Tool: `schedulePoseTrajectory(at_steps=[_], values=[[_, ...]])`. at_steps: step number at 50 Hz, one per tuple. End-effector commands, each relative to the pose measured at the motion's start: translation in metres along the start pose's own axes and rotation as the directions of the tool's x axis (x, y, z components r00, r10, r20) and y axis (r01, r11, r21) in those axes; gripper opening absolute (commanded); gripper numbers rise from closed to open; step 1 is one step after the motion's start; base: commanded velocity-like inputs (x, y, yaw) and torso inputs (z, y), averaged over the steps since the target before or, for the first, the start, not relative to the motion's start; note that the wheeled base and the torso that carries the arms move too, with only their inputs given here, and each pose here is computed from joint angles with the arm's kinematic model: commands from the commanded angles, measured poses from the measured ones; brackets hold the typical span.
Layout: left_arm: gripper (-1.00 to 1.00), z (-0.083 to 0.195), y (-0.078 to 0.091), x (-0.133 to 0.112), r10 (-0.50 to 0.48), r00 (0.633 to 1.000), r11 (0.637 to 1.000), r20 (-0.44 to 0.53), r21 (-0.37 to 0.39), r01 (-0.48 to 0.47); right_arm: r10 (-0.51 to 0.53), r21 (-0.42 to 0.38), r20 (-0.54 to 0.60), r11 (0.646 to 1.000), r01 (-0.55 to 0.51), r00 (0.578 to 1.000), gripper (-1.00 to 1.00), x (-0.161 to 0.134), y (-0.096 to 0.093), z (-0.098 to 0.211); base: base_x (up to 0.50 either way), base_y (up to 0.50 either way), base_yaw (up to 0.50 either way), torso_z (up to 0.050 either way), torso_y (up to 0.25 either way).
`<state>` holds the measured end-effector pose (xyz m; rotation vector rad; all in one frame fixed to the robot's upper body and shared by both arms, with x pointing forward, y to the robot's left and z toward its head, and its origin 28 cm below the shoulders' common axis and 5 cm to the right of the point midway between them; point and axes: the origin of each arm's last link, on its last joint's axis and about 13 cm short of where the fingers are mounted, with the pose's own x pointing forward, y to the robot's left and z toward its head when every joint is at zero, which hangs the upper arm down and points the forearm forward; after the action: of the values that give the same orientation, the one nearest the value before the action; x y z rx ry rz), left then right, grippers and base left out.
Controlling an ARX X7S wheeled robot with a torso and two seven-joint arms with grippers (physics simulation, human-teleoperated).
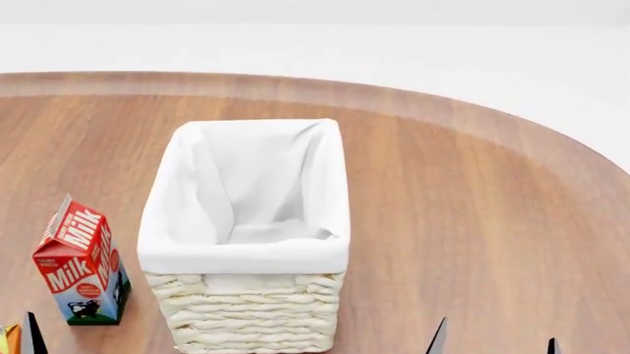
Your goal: Pick up the alphabet soup, and put it in the basket.
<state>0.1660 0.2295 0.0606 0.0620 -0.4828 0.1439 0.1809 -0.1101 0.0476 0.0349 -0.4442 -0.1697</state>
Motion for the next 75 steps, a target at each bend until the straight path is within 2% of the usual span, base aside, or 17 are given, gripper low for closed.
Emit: schedulePoseTrajectory(at_steps=[1,21,29,31,43,50,55,57,58,61,63,64,66,67,69,73,75], values=[[1.00,0.000,0.000,0.000,0.000,1.000,1.000,0.000,0.001,0.000,0.002,-0.025,0.019,1.000,-0.002,1.000,1.00,-0.001,0.000,0.000,0.07,0.04,0.00,0.000,0.000],[1.00,0.002,0.000,-0.001,0.001,1.000,1.000,0.005,0.002,-0.001,0.036,0.003,0.029,0.999,-0.036,0.999,1.00,-0.003,0.001,0.000,0.07,0.01,0.00,0.000,0.000],[1.00,0.001,0.000,-0.001,0.003,1.000,1.000,0.002,0.003,-0.003,0.029,0.012,0.019,0.999,-0.030,0.999,1.00,-0.002,0.001,0.000,0.11,0.00,0.00,0.000,0.000],[1.00,0.001,0.000,-0.001,0.002,1.000,1.000,0.003,0.002,-0.002,0.017,0.038,0.004,0.999,-0.017,1.000,1.00,-0.002,0.000,0.000,0.00,0.00,0.00,0.000,0.000],[1.00,0.002,0.001,0.000,0.010,1.000,1.000,0.004,0.006,-0.010,0.022,0.036,0.000,0.999,-0.022,1.000,1.00,0.003,-0.004,-0.003,0.00,0.00,0.00,0.000,0.000],[1.00,0.001,0.002,0.001,0.012,1.000,1.000,0.002,0.009,-0.012,0.104,0.090,-0.051,0.991,-0.099,0.993,1.00,0.006,-0.010,-0.003,0.00,0.00,0.00,0.000,0.000],[1.00,0.001,0.003,0.001,0.005,1.000,1.000,-0.008,0.016,-0.004,0.260,0.158,-0.032,0.955,-0.252,0.965,1.00,0.013,-0.025,-0.003,0.00,0.00,0.00,0.000,0.000],[1.00,0.002,0.003,0.001,0.007,1.000,1.000,-0.006,0.016,-0.007,0.240,0.165,-0.044,0.959,-0.230,0.970,1.00,0.017,-0.030,-0.006,0.00,0.00,0.00,0.000,0.000],[1.00,0.001,0.002,0.001,0.009,1.000,1.000,-0.005,0.018,-0.009,0.296,0.188,-0.042,0.940,-0.284,0.954,1.00,0.019,-0.033,-0.008,0.00,0.00,0.00,0.000,0.000],[1.00,0.001,0.002,0.001,0.010,1.000,1.000,-0.005,0.017,-0.010,0.318,0.224,-0.061,0.928,-0.297,0.946,1.00,0.024,-0.038,-0.013,0.00,0.00,0.00,0.000,0.000],[1.00,0.001,0.002,0.001,0.010,1.000,1.000,-0.005,0.017,-0.010,0.356,0.191,-0.059,0.921,-0.339,0.933,1.00,0.028,-0.041,-0.018,0.00,0.00,0.00,0.000,0.000],[1.00,0.001,0.002,0.001,0.009,1.000,1.000,-0.005,0.017,-0.009,0.363,0.232,-0.067,0.912,-0.339,0.929,1.00,0.030,-0.042,-0.020,0.00,0.00,0.00,0.000,0.000],[1.00,0.001,0.002,0.002,0.011,1.000,1.000,-0.008,0.016,-0.011,0.416,0.252,-0.070,0.887,-0.387,0.907,1.00,0.033,-0.045,-0.028,0.00,0.00,0.00,0.000,0.000],[1.00,0.001,0.002,0.001,0.011,1.000,1.000,-0.007,0.017,-0.011,0.466,0.300,-0.060,0.852,-0.429,0.883,1.00,0.033,-0.045,-0.029,0.00,0.00,0.00,0.000,0.000],[1.00,0.002,0.003,0.001,0.013,1.000,1.000,-0.005,0.016,-0.013,0.532,0.280,-0.057,0.821,-0.498,0.845,1.00,0.034,-0.047,-0.035,0.00,0.00,0.00,0.000,0.000],[1.00,0.001,0.004,0.001,0.012,1.000,1.000,-0.014,0.020,-0.012,0.618,0.370,-0.028,0.737,-0.566,0.786,1.00,0.035,-0.054,-0.036,0.00,0.00,0.00,0.000,0.000],[1.00,0.001,0.003,0.001,0.011,1.000,1.000,-0.016,0.022,-0.011,0.632,0.352,-0.031,0.732,-0.584,0.774,1.00,0.036,-0.056,-0.035,0.00,0.00,0.00,0.000,0.000]])
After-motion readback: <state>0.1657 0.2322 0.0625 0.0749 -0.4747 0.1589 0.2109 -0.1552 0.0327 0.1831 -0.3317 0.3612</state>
